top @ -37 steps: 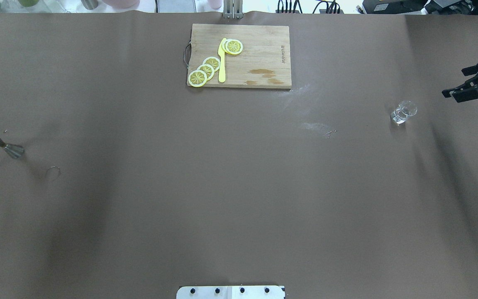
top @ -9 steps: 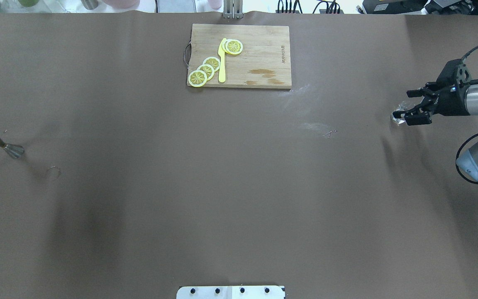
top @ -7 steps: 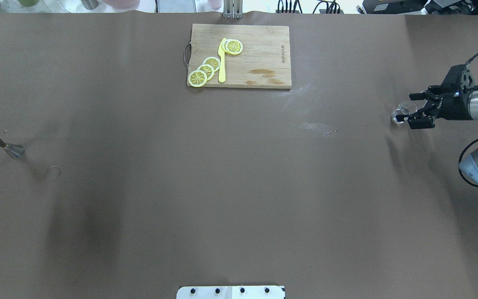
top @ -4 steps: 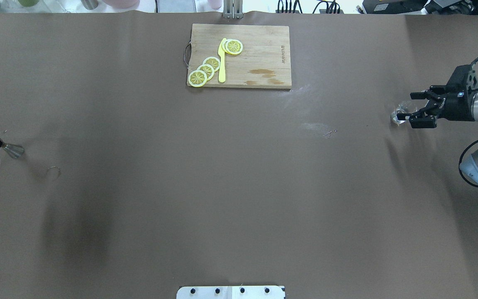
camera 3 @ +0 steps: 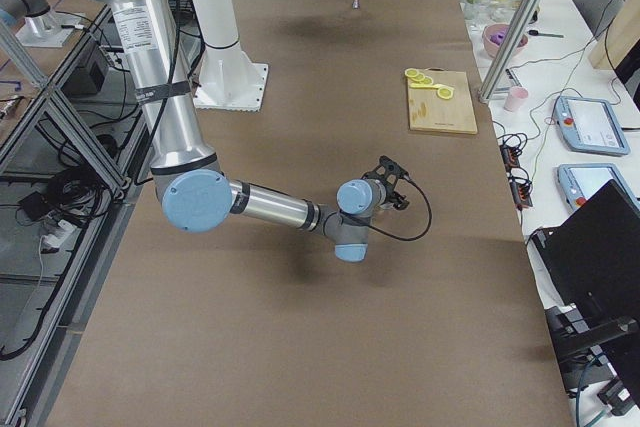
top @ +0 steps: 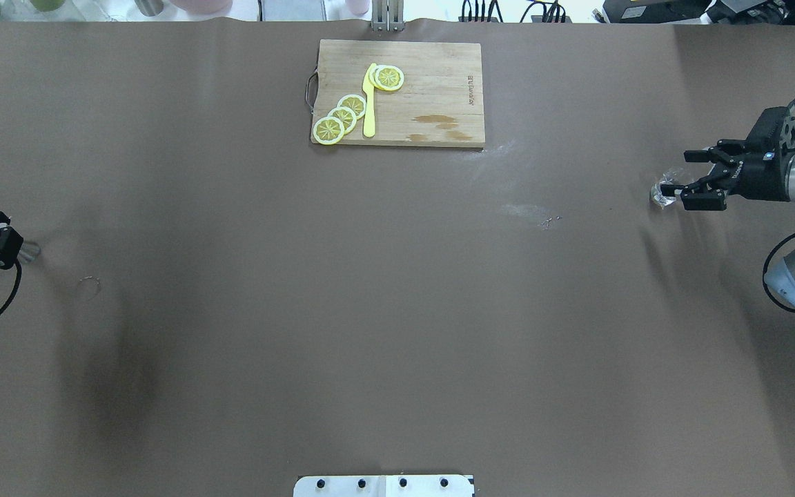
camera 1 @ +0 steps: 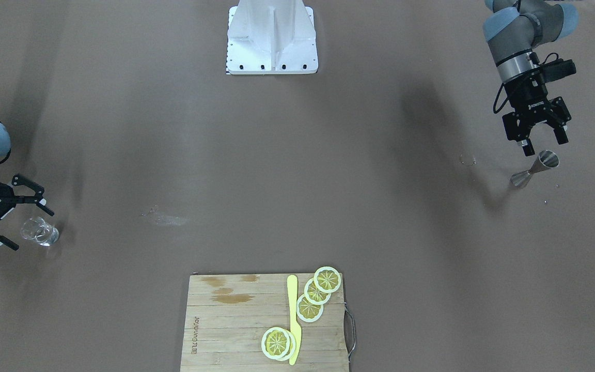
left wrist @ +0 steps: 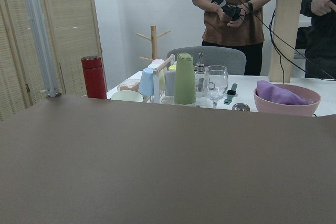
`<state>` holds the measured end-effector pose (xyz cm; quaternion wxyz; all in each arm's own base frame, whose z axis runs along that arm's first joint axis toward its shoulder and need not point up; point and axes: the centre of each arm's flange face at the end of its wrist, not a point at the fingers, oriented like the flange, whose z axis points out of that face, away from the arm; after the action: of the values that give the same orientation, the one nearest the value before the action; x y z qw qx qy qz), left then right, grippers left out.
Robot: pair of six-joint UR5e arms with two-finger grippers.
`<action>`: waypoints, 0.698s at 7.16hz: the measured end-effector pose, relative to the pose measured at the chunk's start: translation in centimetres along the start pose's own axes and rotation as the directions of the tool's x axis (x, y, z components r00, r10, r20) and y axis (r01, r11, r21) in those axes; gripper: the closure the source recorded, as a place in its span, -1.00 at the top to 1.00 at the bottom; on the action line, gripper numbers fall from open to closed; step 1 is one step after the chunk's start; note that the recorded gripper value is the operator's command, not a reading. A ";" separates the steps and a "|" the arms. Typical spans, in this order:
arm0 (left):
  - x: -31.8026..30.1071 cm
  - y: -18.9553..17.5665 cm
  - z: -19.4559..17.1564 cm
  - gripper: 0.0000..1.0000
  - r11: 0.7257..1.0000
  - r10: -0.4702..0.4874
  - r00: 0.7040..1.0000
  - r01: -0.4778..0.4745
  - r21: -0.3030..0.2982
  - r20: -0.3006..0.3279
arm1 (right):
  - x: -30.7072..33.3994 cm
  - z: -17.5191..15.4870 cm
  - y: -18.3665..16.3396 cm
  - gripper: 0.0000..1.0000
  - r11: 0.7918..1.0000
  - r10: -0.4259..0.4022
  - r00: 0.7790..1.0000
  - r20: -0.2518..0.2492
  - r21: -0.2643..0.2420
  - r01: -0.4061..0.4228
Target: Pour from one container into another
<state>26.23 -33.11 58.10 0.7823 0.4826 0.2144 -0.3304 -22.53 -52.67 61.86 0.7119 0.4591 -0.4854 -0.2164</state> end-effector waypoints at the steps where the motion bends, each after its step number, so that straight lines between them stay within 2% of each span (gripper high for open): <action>1: -0.5 0.5 0.4 0.95 1.000 0.004 1.000 -0.005 0.010 0.007 | 0.0 0.1 0.3 1.00 1.000 0.010 1.000 -0.001 -0.003 -0.010; 5: -0.8 1.3 0.9 0.95 1.000 -0.005 1.000 0.004 0.019 0.011 | -0.1 0.4 0.9 1.00 0.999 0.034 0.999 0.000 -0.007 -0.034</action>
<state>26.61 -33.27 59.82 0.7781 0.4877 0.2078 -0.3370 -23.01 -52.32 62.62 0.7169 0.4484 -0.4924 -0.2059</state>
